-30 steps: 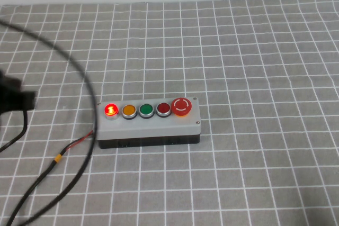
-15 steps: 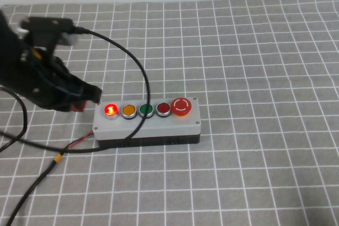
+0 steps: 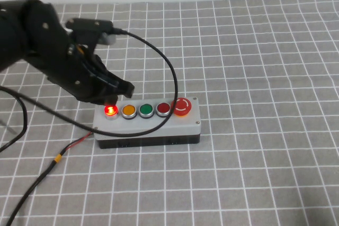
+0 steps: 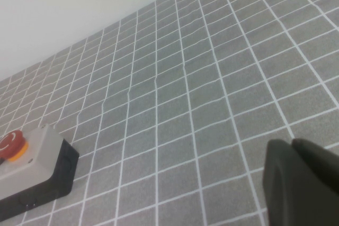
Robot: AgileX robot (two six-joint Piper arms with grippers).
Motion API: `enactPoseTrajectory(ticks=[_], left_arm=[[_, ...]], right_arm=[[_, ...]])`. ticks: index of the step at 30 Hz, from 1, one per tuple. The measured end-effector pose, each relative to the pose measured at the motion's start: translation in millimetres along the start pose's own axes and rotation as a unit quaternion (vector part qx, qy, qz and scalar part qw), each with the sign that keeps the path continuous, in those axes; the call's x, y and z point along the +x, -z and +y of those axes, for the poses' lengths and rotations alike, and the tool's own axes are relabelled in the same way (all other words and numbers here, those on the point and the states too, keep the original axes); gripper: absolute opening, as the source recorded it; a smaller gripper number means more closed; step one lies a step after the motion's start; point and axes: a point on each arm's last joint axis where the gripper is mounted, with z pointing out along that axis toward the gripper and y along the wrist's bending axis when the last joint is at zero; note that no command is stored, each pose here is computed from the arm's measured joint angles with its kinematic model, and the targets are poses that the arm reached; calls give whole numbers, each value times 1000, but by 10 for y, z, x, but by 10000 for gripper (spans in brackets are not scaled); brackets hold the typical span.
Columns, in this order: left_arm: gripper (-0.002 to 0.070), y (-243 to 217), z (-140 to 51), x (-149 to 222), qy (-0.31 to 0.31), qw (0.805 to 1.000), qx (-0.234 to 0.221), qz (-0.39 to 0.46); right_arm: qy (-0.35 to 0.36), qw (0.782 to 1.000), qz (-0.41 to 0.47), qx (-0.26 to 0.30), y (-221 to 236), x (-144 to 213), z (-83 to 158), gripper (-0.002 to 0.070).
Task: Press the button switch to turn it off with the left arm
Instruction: Press the button to turn off
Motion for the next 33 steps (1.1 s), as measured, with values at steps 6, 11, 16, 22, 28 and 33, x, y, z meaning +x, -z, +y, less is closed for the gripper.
enactPoseTrajectory(ticks=[6, 11, 16, 22, 28, 33], left_arm=[[-3, -229, 24, -17, 2, 999, 2, 32], [-3, -236, 33, -21, 1, 1000, -2, 30], [-3, -236, 37, -20, 0, 1000, -5, 30], [-3, -235, 67, -21, -12, 999, -21, 30], [-3, -235, 85, -25, -10, 999, -31, 28], [-3, -234, 86, -25, -8, 999, -31, 28]], right_arm=[[0, 1000, 0, 0, 0, 0, 0, -18], [0, 1000, 0, 0, 0, 0, 0, -18], [0, 1000, 0, 0, 0, 0, 0, -18], [0, 1000, 0, 0, 0, 0, 0, -18], [0, 1000, 0, 0, 0, 0, 0, -18], [0, 1000, 0, 0, 0, 0, 0, -18]])
